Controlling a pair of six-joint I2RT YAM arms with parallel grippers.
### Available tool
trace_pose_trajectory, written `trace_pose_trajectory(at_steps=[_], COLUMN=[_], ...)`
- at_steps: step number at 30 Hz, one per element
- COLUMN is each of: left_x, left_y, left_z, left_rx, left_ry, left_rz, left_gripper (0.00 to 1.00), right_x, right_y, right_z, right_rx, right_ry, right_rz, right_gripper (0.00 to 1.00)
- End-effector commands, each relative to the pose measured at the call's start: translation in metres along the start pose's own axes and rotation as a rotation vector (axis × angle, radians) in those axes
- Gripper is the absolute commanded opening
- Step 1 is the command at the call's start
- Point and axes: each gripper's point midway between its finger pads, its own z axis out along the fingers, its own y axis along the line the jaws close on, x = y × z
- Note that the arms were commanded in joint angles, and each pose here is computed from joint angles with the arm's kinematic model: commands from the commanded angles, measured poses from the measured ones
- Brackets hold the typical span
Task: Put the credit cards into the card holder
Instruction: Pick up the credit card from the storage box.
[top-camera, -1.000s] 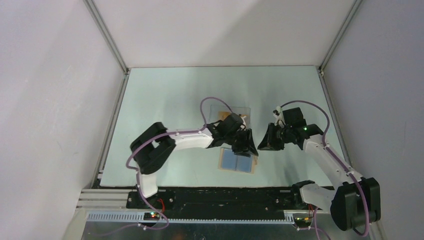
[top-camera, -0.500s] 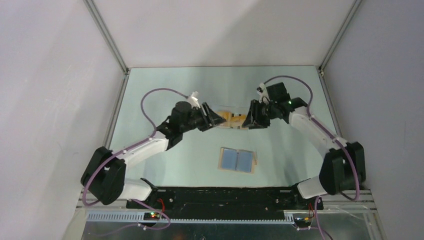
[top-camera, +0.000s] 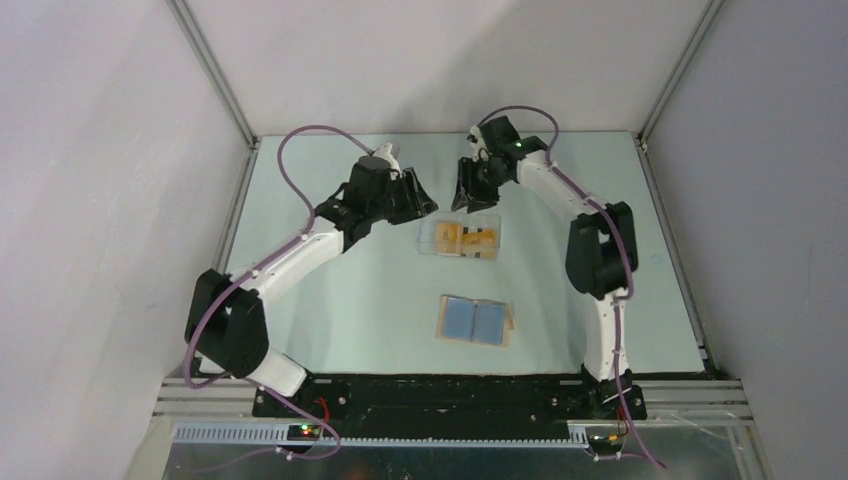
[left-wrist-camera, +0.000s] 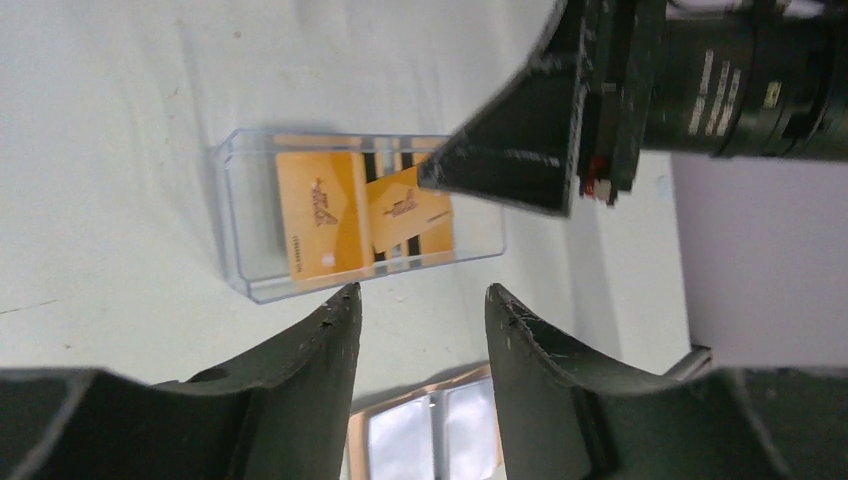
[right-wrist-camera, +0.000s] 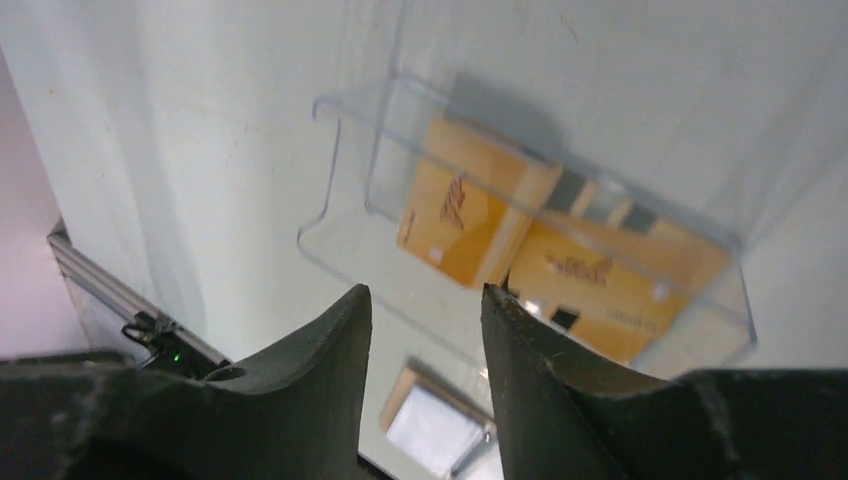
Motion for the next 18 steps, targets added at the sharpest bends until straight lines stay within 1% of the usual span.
trace_pose_trajectory(at_steps=[1,2,3,7,12,18], left_x=[0.007,0.010,0.010,0.014,0.014,0.014], left_y=[0.022,0.024,0.024,0.026,0.031,0.033], left_z=[0.008,0.011,0.012,0.020,0.024,0.027], left_rx=[-0.110,-0.114,-0.115,-0.121,-0.151,-0.167], left_ry=[0.051,0.063,0.067,0.094,0.100,0.110], left_rz=[0.043,0.038,0.035,0.032,0.034,0.032], left_gripper=[0.53,0.53,0.53,0.53,0.53,0.53], right_x=[0.003,0.006,0.009,0.029,0.056,0.076], right_y=[0.004,0.006,0.006,0.008,0.006,0.009], right_z=[0.022,0.026,0.028,0.029,0.022,0.016], right_rx=[0.048,0.049,0.050,0.070,0.086,0.079], right_ry=[0.098,0.112,0.121,0.148,0.172,0.198], right_rz=[-0.059,-0.067,-0.070,-0.108,-0.131,-0.151], right_gripper=[0.45,0.43,0.39,0.32,0.30,0.28])
